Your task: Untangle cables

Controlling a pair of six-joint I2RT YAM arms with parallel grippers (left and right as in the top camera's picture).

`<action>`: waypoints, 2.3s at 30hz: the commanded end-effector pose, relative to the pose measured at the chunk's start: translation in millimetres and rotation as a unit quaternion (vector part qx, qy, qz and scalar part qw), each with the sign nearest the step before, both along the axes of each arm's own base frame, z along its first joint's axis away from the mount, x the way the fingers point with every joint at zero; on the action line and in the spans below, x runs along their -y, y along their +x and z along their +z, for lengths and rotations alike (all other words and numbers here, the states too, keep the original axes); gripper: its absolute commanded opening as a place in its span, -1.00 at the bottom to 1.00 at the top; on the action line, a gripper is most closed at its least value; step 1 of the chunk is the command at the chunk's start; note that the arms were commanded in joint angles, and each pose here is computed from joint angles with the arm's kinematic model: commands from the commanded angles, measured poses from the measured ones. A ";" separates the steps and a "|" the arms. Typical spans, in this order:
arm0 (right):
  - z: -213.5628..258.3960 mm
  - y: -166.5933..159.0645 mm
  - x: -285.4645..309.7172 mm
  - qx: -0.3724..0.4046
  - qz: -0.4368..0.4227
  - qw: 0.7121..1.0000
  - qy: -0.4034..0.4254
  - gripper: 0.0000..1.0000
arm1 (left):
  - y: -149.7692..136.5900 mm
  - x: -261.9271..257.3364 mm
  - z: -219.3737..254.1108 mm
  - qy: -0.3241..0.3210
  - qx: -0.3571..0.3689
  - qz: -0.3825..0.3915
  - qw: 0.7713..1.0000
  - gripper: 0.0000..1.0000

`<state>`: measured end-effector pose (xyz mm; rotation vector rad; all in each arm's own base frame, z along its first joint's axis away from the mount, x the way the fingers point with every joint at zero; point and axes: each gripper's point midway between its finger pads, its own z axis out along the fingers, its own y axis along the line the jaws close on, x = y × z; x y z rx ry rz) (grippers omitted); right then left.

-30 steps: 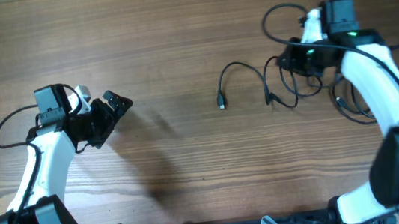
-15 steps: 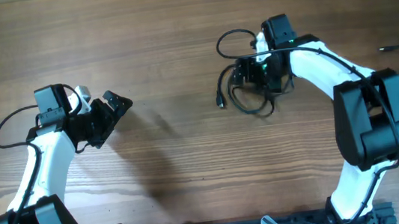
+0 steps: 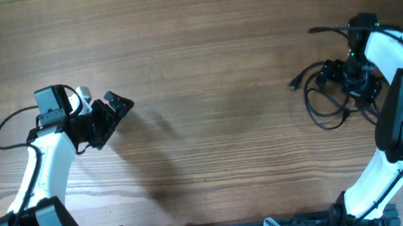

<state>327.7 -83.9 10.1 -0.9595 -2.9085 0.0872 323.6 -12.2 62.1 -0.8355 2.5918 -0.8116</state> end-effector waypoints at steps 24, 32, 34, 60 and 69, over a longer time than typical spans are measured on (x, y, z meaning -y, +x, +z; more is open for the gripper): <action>107.7 135.9 -61.7 0.330 0.240 0.910 0.074 0.99 | 1.4 -1.8 3.0 0.006 0.006 0.003 1.000 1.00; 107.7 135.9 -61.7 0.330 0.240 0.910 0.074 1.00 | 1.4 -1.8 3.0 0.006 0.006 0.003 1.000 1.00; 107.7 135.9 -61.7 0.330 0.240 0.910 0.074 1.00 | 1.4 -1.8 3.0 0.006 0.006 0.003 1.000 1.00; 107.7 135.9 -61.7 0.330 0.240 0.910 0.074 0.99 | -100.1 30.5 261.8 0.110 0.480 -0.011 0.870 0.99; 107.7 135.9 -61.8 0.330 0.240 0.910 0.074 0.99 | -139.2 58.4 205.8 0.089 0.523 -0.058 0.846 1.00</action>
